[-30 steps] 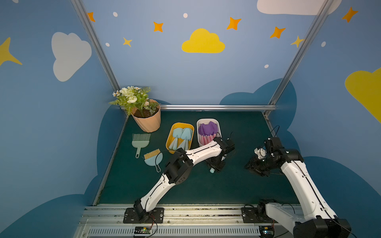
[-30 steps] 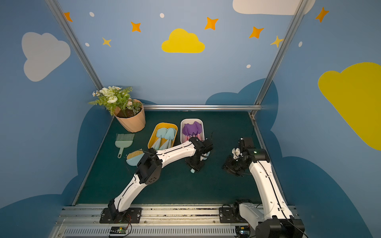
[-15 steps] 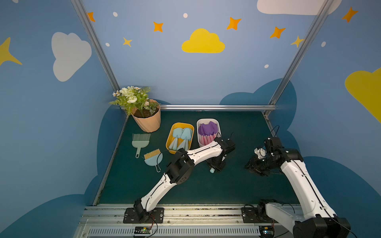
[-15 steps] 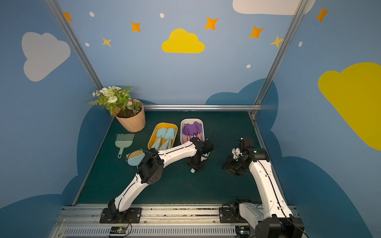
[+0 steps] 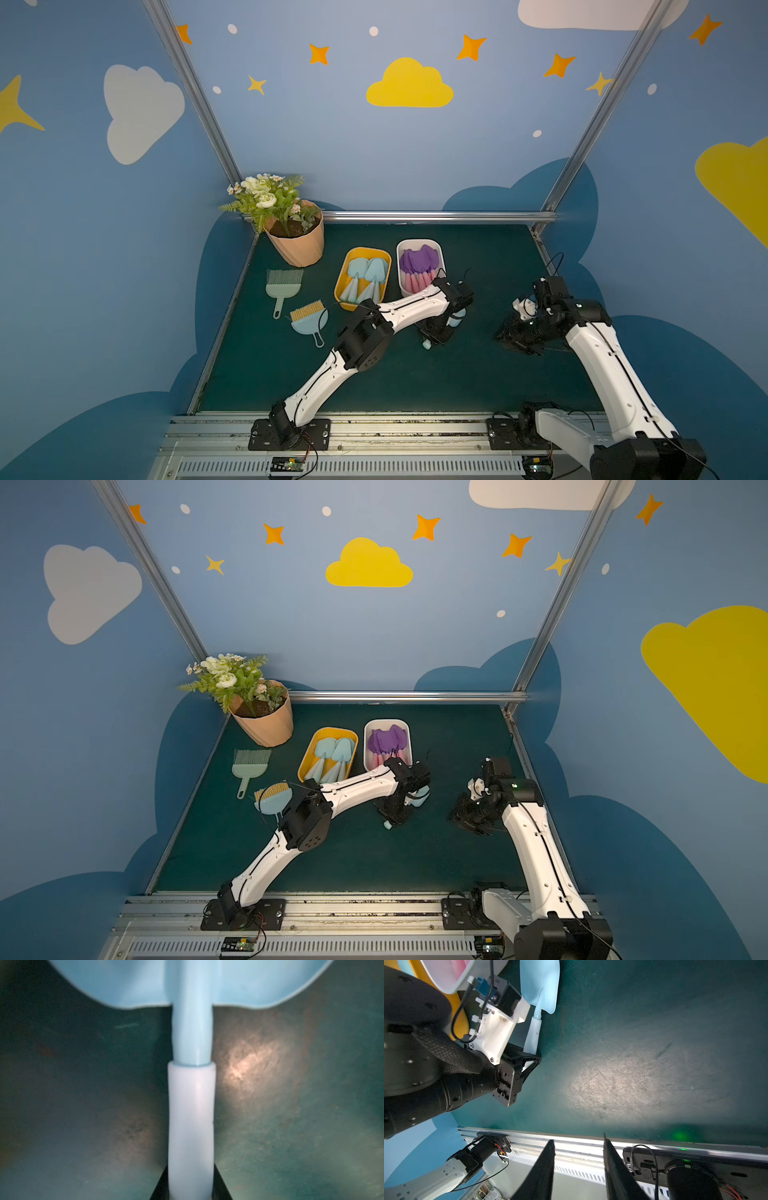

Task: Sort the small shovels by color and place them into the storage box
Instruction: Pick up the shovel from the center of the board.

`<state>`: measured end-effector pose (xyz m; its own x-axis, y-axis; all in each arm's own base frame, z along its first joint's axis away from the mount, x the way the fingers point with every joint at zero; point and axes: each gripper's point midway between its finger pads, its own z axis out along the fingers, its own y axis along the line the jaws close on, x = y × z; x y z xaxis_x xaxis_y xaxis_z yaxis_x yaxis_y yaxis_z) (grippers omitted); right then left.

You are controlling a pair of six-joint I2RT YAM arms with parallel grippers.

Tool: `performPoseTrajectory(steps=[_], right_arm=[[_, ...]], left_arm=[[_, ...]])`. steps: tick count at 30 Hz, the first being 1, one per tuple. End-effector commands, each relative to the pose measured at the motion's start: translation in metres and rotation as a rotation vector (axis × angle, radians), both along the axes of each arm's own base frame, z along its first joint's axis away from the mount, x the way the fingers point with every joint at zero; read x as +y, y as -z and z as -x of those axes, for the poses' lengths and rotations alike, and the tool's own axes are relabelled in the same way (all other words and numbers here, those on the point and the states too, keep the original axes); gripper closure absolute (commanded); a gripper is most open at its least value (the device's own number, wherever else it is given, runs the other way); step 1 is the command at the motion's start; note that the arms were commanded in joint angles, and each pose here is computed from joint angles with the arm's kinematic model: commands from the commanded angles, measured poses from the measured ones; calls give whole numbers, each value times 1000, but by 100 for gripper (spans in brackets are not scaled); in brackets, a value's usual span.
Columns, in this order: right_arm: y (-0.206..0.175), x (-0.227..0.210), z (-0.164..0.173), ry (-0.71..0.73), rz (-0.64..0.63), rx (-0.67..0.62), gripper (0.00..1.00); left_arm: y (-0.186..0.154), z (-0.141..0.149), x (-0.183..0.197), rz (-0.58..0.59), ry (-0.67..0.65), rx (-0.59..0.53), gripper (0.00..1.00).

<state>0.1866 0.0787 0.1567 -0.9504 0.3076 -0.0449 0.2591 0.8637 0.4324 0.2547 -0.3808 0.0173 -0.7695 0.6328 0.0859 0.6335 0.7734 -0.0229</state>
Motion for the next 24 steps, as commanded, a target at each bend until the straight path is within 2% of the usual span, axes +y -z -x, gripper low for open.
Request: performPoseTrajectory(steps=[1, 13, 24], right_arm=[[3, -1, 4, -6, 1, 22, 60], [2, -1, 5, 0, -3, 21, 60], [-1, 0, 5, 1, -9, 14, 60]], left_arm=[[5, 1, 7, -41, 3, 11, 97], [-15, 5, 4, -2, -2, 11, 98], [-41, 27, 13, 15, -11, 28, 98]])
